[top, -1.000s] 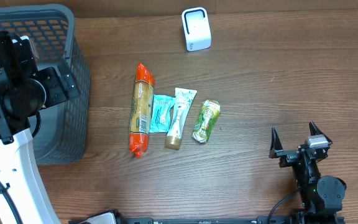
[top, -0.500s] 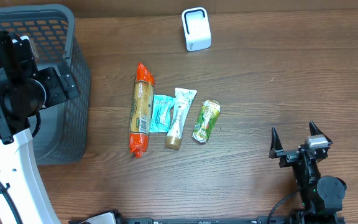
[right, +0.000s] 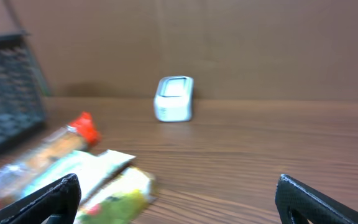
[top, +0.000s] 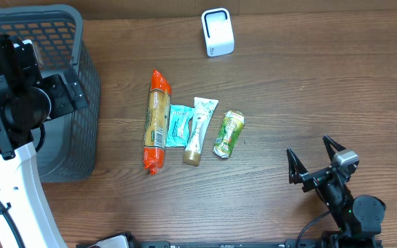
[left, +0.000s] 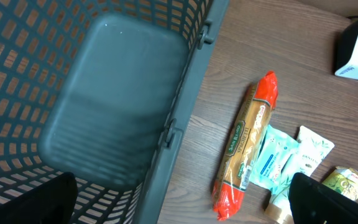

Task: Scan the item barcode
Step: 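Move the right gripper left over the green tea pouch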

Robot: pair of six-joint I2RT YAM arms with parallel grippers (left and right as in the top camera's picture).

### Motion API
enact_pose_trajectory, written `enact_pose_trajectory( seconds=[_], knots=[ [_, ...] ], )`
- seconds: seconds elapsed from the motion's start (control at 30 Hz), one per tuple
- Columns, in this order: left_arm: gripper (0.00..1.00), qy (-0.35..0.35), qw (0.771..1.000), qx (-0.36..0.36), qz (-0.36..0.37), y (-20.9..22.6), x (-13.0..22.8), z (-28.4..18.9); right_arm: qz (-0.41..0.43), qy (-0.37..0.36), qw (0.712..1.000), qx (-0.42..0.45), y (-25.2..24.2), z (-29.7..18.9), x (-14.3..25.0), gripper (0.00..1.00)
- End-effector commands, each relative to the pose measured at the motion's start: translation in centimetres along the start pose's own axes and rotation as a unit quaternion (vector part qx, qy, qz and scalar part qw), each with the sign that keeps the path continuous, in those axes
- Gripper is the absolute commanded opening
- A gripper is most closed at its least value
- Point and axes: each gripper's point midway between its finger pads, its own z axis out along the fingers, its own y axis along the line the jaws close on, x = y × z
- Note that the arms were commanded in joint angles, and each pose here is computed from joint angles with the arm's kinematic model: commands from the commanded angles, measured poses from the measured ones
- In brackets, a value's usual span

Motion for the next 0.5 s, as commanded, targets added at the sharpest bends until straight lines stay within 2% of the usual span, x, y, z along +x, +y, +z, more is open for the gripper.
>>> enact_pose_trajectory(
  seconds=[0.0,0.23,0.47],
  knots=[
    [1.00,0.003,1.000,0.005,-0.004,-0.2,0.1,0.2,0.025,-0.008,0.997,-0.076,3.4,-0.8,-4.0,1.00],
    [1.00,0.003,1.000,0.005,-0.004,-0.2,0.1,0.2,0.089,0.108,0.985,-0.098,4.9,-0.3,-6.5,1.00],
    [1.00,0.003,1.000,0.005,-0.004,-0.2,0.1,0.2,0.178,0.258,0.947,-0.076,4.6,2.0,-8.5,1.00]
  ],
)
